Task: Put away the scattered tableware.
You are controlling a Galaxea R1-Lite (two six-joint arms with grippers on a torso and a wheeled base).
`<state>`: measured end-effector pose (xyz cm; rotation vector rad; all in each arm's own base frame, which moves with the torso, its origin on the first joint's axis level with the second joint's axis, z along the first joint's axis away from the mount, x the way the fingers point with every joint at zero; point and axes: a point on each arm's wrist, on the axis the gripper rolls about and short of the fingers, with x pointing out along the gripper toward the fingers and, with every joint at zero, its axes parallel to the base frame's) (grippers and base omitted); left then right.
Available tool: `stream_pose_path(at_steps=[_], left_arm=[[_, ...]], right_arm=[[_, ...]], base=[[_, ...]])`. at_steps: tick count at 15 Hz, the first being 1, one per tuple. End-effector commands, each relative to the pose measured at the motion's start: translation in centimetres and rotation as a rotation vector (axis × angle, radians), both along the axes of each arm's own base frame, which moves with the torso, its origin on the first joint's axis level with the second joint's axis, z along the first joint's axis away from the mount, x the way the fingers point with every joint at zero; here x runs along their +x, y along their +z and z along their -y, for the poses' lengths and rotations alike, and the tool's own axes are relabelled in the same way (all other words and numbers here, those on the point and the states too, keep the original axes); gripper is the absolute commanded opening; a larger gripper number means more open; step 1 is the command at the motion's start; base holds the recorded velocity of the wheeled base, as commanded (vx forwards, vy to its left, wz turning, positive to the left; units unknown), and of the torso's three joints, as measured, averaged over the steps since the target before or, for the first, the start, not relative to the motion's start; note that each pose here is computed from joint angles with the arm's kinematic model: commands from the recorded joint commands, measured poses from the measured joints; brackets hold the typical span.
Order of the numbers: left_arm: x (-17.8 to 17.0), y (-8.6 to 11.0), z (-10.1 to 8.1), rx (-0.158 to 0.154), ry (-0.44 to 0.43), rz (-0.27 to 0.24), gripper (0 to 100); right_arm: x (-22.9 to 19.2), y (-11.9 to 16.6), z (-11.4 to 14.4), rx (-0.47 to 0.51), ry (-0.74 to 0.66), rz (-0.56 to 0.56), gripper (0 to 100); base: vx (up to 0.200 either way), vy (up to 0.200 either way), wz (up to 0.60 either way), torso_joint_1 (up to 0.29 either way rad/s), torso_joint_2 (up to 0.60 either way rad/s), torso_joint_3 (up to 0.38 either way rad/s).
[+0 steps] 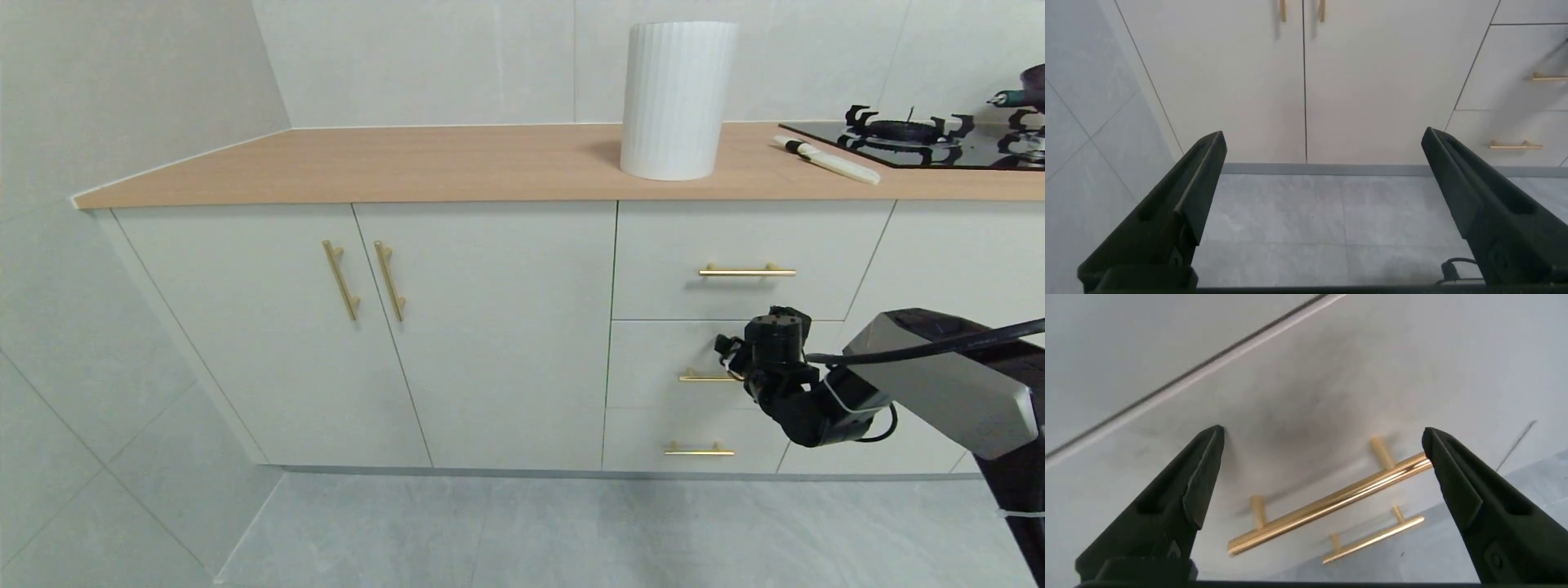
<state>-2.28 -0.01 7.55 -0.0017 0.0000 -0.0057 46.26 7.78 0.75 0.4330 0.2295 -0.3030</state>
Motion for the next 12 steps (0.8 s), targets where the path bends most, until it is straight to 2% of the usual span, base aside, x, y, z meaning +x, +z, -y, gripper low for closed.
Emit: stream_pose_path(at_steps=[1, 3, 5, 6, 7, 9, 10, 12], left_arm=[[0.0, 0.0, 0.0, 0.000, 0.000, 0.000, 100], [0.0, 0.0, 0.0, 0.000, 0.000, 0.000, 100], [0.0, 0.0, 0.0, 0.000, 0.000, -0.002, 100], [0.0, 0.0, 0.0, 0.000, 0.000, 0.000, 100], [0.0, 0.0, 0.0, 0.000, 0.000, -0.002, 100], [0.0, 0.0, 0.0, 0.000, 0.000, -0.002, 100], [0.0, 0.0, 0.0, -0.001, 0.000, 0.000, 100], [0.0, 0.0, 0.0, 0.000, 0.000, 0.000, 100]], right_arm=[[-3.4, 2.9, 0.1, 0.000, 0.042, -0.032, 100], [-7.9, 6.8, 0.4, 0.016, 0.118, -0.030, 100], [-11.9, 11.0, 1.2, 0.020, 0.148, 0.029, 100], [-13.5, 12.2, 1.6, 0.010, 0.148, 0.047, 100], [-17.5, 14.7, 2.5, -0.030, 0.142, 0.091, 100], [-23.9, 17.2, 3.9, -0.099, 0.145, 0.169, 100], [-25.3, 17.6, 4.1, -0.116, 0.147, 0.187, 100], [-32.6, 17.9, 6.4, -0.243, 0.097, 0.262, 100]], base=[[0.000, 0.000, 0.00, 0.000, 0.00, 0.000], [0.000, 0.000, 0.00, 0.000, 0.00, 0.000], [0.000, 0.000, 0.00, 0.000, 0.00, 0.000], [0.000, 0.000, 0.00, 0.000, 0.00, 0.000], [0.000, 0.000, 0.00, 0.000, 0.00, 0.000], [0.000, 0.000, 0.00, 0.000, 0.00, 0.000], [0.000, 0.000, 0.00, 0.000, 0.00, 0.000], [0.000, 0.000, 0.00, 0.000, 0.00, 0.000]])
